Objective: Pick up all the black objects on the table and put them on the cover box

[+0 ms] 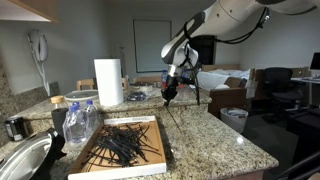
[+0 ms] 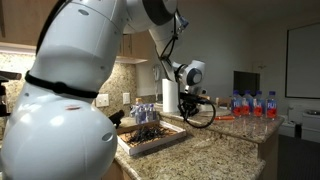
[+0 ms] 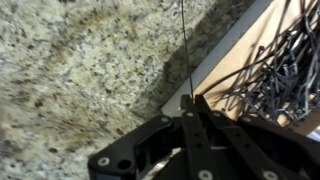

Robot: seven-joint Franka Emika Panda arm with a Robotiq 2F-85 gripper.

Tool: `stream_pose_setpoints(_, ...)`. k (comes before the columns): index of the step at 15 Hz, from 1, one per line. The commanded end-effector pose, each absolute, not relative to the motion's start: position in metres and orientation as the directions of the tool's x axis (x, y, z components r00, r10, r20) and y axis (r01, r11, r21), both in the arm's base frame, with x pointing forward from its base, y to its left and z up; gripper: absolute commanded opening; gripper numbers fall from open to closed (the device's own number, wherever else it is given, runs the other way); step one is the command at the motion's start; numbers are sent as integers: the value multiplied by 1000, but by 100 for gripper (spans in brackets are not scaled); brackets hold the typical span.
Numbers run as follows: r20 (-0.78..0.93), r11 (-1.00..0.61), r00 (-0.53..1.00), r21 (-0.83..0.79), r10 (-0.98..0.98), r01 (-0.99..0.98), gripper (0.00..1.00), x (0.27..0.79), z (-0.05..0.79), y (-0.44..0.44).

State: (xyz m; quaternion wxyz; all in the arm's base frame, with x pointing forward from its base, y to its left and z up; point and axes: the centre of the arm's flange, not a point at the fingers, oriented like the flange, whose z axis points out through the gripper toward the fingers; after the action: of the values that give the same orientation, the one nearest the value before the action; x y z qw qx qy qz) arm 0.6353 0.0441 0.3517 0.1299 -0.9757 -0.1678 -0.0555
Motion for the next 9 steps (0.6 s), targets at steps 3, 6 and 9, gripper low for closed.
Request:
stream_pose_setpoints(3,233,-799,863,-330,447,503,7,638,434,96)
stream_pose_setpoints(6,283,-712,800,-365,529,600,7,630,470,128)
stream_pose_setpoints(9,296,-615,736,-410,609,674,6,624,468,148)
